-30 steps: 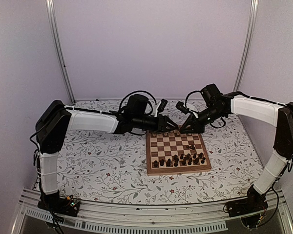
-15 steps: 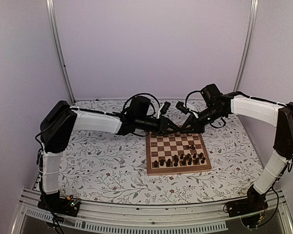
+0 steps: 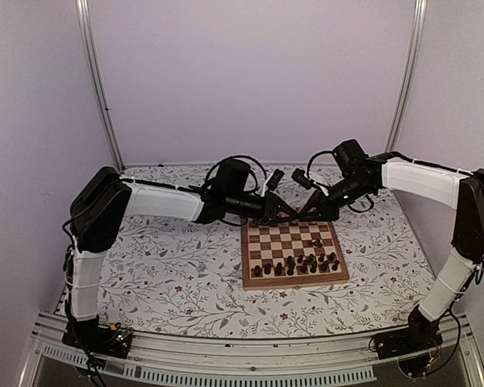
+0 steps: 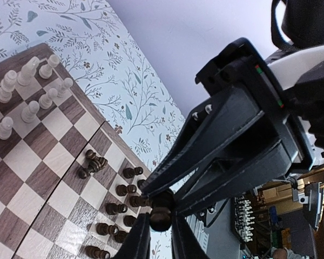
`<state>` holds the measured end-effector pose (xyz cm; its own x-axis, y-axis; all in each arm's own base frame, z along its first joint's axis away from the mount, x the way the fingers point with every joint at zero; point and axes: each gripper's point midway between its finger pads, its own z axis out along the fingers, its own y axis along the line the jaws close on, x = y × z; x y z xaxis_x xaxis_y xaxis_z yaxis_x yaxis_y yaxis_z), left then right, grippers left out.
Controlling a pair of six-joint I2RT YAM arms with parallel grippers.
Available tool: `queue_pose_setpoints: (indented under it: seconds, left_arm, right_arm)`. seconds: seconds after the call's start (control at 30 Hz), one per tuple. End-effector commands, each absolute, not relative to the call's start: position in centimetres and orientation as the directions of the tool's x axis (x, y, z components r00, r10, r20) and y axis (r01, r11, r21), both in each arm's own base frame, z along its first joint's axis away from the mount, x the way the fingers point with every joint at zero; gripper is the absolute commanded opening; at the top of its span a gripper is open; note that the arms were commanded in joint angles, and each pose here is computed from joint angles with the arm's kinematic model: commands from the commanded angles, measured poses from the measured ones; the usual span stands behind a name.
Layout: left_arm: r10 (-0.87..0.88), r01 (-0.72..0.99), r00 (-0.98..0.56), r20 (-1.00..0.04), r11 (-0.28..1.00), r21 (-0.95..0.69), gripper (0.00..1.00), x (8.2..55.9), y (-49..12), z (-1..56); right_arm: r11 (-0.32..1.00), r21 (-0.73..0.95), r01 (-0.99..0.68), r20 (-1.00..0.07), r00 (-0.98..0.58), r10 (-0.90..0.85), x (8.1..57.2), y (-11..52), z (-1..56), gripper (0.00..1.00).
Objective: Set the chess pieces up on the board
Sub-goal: Pick up the chess piece from the chessboard.
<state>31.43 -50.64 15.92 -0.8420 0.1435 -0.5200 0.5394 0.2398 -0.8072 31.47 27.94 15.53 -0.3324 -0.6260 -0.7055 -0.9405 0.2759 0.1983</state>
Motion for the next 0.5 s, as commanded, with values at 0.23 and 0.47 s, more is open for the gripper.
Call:
queue_pose_setpoints:
  seconds: [0.23,0.47]
  left_arm:
    - [0.150,0.588,-0.809,-0.569,0.177,-0.789,0.08,31.2,-51.6,17.4]
    - [0.254,0.690,-0.718,-0.649,0.385,-0.613,0.08,32.1,-48.5,16.9]
  right_arm:
    - [0.253,0.219,-0.943,-0.708,-0.331,-0.624,31.0,28.2,15.2,0.21]
    - [0.279,0.172,-0.945,-0.775,-0.304,-0.554,31.8,25.4,19.0,0.44]
